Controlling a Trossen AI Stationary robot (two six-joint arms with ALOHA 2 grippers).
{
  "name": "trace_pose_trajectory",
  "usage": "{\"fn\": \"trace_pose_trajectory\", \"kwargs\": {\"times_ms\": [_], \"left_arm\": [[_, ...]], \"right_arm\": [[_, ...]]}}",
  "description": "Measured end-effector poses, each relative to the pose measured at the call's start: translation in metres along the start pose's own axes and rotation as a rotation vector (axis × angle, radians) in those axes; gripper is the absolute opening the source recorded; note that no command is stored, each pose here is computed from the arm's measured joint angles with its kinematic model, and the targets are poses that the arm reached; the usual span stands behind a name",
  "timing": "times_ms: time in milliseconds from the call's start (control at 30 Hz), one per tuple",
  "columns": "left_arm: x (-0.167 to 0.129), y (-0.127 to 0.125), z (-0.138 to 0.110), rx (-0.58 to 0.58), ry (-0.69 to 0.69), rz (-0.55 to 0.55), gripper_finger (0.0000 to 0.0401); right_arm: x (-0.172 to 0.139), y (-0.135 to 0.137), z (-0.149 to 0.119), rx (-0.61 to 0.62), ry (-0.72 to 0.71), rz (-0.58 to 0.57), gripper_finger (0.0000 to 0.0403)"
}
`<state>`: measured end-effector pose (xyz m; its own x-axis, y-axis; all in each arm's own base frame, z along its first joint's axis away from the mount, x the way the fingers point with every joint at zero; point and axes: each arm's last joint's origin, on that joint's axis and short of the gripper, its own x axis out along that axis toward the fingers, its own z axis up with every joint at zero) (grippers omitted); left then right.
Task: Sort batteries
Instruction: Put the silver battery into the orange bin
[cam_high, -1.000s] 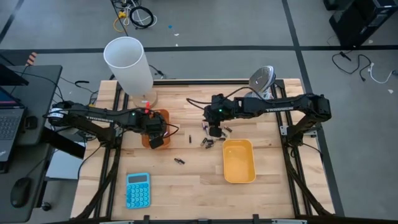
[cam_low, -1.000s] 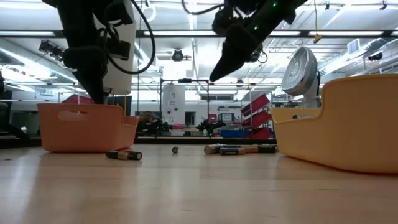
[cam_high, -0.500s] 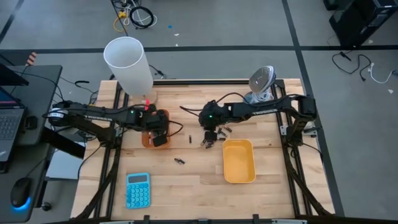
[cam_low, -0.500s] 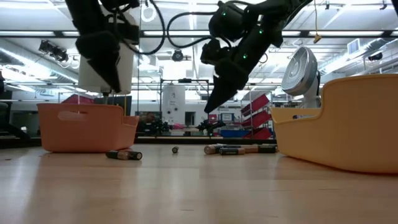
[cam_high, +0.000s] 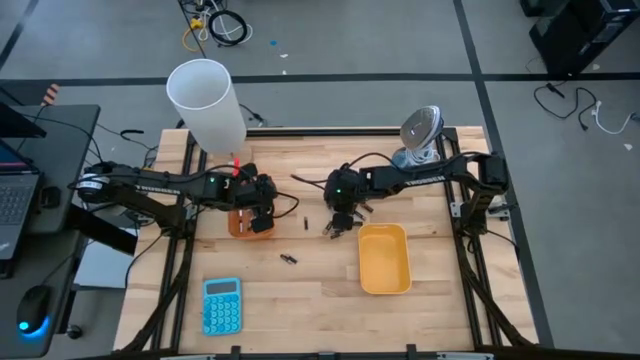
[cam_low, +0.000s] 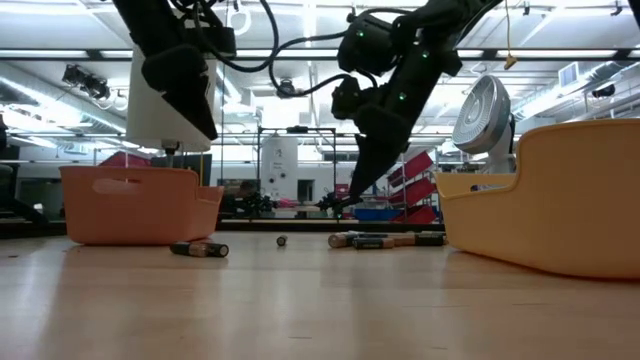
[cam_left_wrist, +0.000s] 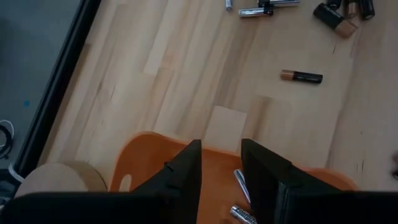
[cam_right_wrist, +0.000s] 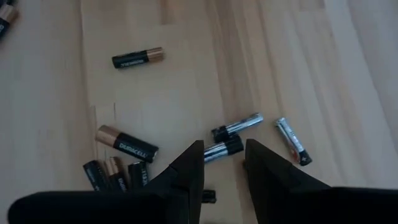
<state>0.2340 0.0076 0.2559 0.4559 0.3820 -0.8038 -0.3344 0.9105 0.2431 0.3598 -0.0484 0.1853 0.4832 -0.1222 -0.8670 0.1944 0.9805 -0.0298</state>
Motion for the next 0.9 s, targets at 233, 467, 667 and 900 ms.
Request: {"fn": "trace_pose_trajectory", "kwargs": {"times_ms": [233,467,667,900], "left_arm": [[0.000,0.000,0.000,0.000,0.002,0.000,0.0115],[0.000,0.000,0.000,-0.005,0.003,0.001,0.0115],[0.000,0.000,-0.001,-0.004,0.007,0.001,0.0115],[0.000,0.000,-0.002,-0.018,0.017,0.006,0.0115]], "right_arm": [[0.000,0.003,0.000,0.038,-0.001,-0.036,0.0103],[0.003,0.005,-0.001,0.013,0.006,-0.073,0.0103],[0.011,0.013,-0.004,-0.012,0.024,-0.082,0.0106],[0.019,0.013,-0.005,0.003,0.021,-0.103,0.0115]]}}
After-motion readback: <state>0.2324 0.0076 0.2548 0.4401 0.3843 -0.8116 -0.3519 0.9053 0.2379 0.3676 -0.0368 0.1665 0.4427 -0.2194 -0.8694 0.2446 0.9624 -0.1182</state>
